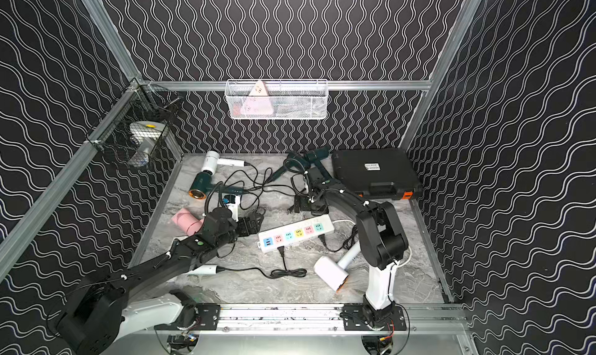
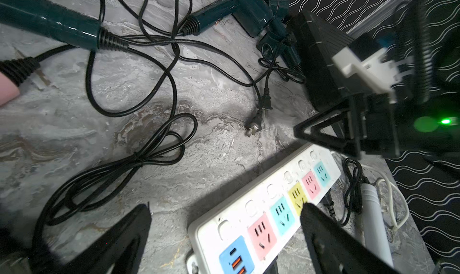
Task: Charge the blow dryers
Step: Adjust the socket at the center of the board, then pick up the plug from the center of the board.
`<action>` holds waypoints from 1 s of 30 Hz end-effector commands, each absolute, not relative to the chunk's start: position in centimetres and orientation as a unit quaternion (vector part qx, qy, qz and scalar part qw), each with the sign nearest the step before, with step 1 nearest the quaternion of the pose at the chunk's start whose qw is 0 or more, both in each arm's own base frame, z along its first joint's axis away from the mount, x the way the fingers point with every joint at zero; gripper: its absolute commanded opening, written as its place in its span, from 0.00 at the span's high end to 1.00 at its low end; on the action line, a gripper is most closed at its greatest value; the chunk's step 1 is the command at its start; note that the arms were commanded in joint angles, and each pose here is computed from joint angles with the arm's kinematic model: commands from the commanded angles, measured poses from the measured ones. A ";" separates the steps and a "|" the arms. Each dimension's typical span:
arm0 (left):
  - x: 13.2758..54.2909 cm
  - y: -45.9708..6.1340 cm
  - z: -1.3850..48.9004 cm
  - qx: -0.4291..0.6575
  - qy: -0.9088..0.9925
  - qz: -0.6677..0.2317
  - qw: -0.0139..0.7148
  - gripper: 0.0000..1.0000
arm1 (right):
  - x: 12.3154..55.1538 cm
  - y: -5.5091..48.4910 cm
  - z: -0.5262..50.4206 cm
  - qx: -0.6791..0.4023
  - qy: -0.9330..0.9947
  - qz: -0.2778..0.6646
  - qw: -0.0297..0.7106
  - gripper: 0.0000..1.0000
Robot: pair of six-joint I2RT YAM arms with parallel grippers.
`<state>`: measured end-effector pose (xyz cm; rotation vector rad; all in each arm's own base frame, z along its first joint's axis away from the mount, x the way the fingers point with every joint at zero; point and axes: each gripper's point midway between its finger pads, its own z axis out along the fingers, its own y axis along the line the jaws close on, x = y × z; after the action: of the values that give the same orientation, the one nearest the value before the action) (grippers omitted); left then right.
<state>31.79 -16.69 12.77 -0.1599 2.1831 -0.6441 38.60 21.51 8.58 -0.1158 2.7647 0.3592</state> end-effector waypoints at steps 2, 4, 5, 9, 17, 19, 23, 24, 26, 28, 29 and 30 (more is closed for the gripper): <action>32.1 -16.6 13.4 -0.060 0.861 -0.256 0.435 0.01 | 39.6 18.6 10.9 -0.012 0.973 0.071 0.218 0.05; 32.0 -16.6 13.6 -0.060 0.858 -0.259 0.439 0.01 | 39.8 18.2 11.6 -0.013 0.971 0.063 0.231 0.09; 32.0 -16.5 13.7 -0.060 0.857 -0.259 0.441 0.01 | 40.2 17.8 11.8 -0.008 0.970 0.064 0.234 0.10; 32.0 -16.3 13.9 -0.062 0.855 -0.257 0.446 0.01 | 41.7 18.3 11.3 -0.003 0.971 0.090 0.219 0.22; 32.0 -16.2 14.1 -0.064 0.854 -0.255 0.450 0.01 | 44.2 21.0 7.3 -0.001 0.979 0.112 0.168 0.59; 31.9 -16.1 14.1 -0.064 0.853 -0.254 0.450 0.01 | 44.7 21.5 6.5 -0.001 0.980 0.114 0.161 0.65; 31.9 -16.2 14.1 -0.064 0.854 -0.256 0.449 0.01 | 45.6 22.2 5.7 0.000 0.981 0.115 0.157 0.69; 32.0 -16.2 14.2 -0.063 0.854 -0.257 0.449 0.01 | 45.8 22.3 5.5 0.000 0.981 0.114 0.155 0.69; 31.9 -16.3 14.1 -0.063 0.854 -0.259 0.447 0.01 | 46.2 22.5 5.2 0.001 0.981 0.115 0.156 0.69; 32.0 -16.4 14.1 -0.062 0.854 -0.261 0.447 0.01 | 46.5 22.8 5.0 0.001 0.981 0.117 0.155 0.67; 31.9 -16.4 14.1 -0.063 0.854 -0.261 0.446 0.01 | 46.7 22.9 4.9 0.002 0.981 0.117 0.155 0.67; 32.0 -16.4 14.1 -0.063 0.854 -0.261 0.446 0.01 | 46.8 23.0 4.8 0.002 0.981 0.118 0.155 0.66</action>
<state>31.53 -16.20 13.26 -0.1671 2.1512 -0.6352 46.83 22.84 4.92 -0.0202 2.7931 0.3265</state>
